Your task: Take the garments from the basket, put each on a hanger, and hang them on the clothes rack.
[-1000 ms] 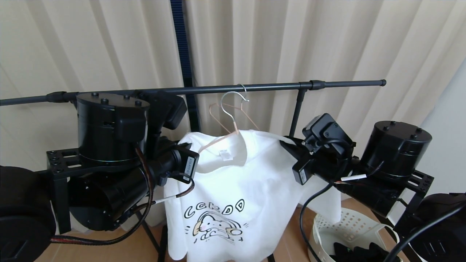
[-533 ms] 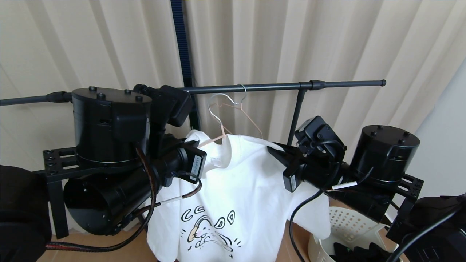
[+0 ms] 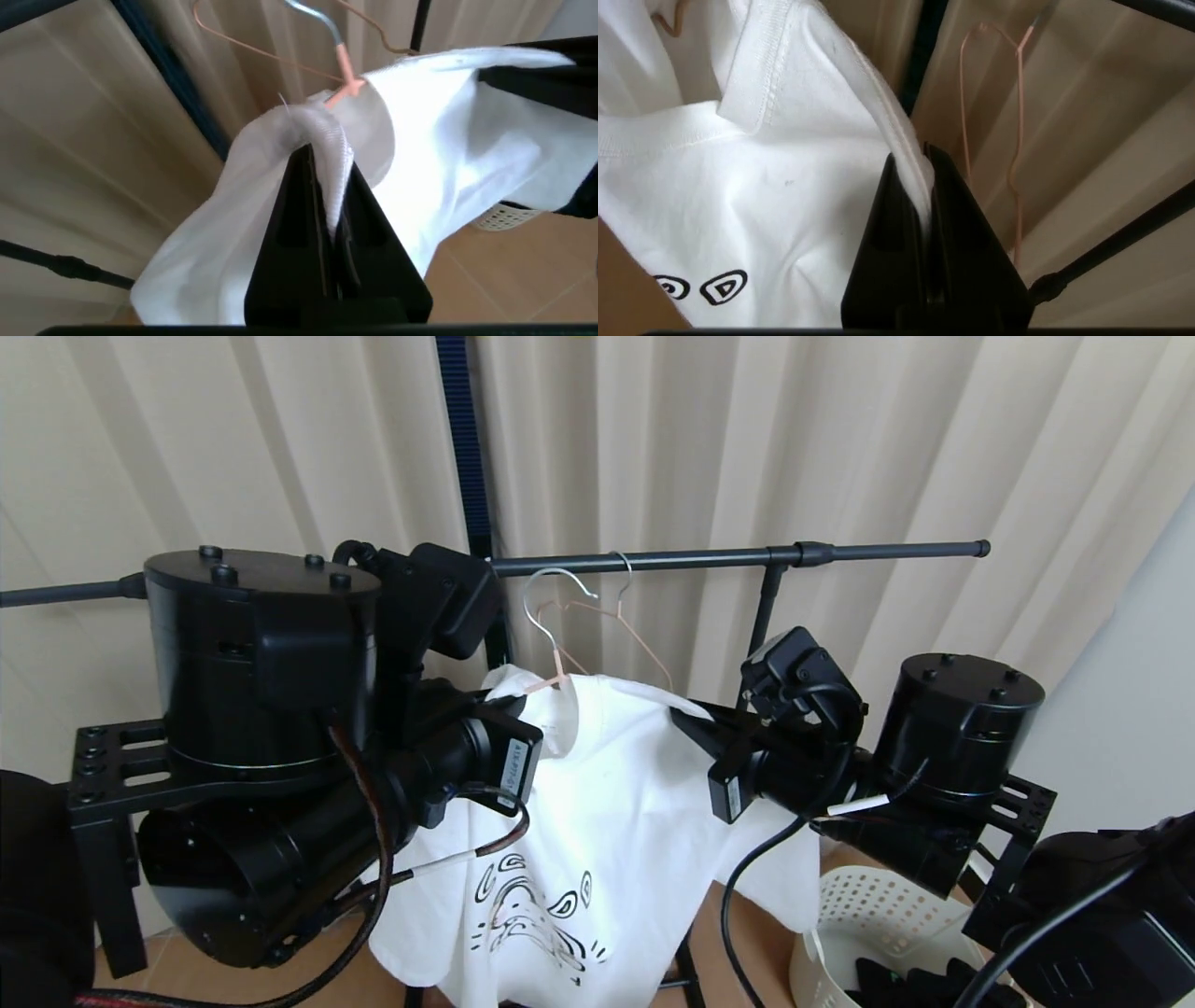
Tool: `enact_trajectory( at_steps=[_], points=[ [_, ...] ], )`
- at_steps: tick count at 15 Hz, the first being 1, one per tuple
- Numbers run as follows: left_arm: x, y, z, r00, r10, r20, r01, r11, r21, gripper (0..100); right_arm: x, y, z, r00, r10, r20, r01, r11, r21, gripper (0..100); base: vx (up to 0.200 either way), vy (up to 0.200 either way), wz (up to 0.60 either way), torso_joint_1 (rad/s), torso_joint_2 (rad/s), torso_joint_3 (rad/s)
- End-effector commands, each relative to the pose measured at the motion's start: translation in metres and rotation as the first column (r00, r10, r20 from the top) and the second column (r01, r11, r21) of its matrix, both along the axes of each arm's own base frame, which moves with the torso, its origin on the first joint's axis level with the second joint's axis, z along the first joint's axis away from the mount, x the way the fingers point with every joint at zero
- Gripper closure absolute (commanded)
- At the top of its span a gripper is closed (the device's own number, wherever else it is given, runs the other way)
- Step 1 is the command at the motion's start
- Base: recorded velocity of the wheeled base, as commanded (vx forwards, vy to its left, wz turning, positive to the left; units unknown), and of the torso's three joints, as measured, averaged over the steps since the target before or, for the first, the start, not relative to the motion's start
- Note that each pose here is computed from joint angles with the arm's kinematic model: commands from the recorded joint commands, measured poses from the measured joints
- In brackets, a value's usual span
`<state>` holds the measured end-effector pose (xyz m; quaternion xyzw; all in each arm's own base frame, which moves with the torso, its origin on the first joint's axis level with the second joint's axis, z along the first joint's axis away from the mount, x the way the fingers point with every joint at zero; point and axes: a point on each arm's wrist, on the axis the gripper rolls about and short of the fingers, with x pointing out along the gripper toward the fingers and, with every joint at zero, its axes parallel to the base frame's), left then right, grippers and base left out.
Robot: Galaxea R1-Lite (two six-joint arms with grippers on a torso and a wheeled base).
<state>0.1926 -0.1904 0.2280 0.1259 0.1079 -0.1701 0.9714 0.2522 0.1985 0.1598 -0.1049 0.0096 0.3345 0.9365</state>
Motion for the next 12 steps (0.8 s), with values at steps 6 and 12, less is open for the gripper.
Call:
enact_trajectory(
  at_steps=[6, 12],
  points=[
    [0.005, 0.018, 0.003, 0.998, 0.049, 0.024, -0.05, 0.998, 0.042, 100, 0.0, -0.007, 0.023, 1.0, 0.002, -0.002, -0.001, 0.992, 0.125, 100, 0.0, 0.0, 0.0, 0.0, 0.0, 0.0],
    [-0.005, 0.003, 0.005, 0.999, -0.021, 0.03, 0.02, 0.999, 0.034, 100, 0.002, -0.004, 0.031, 1.0, 0.008, -0.024, -0.003, 0.978, 0.207, 100, 0.0, 0.0, 0.0, 0.0, 0.0, 0.0]
  ],
)
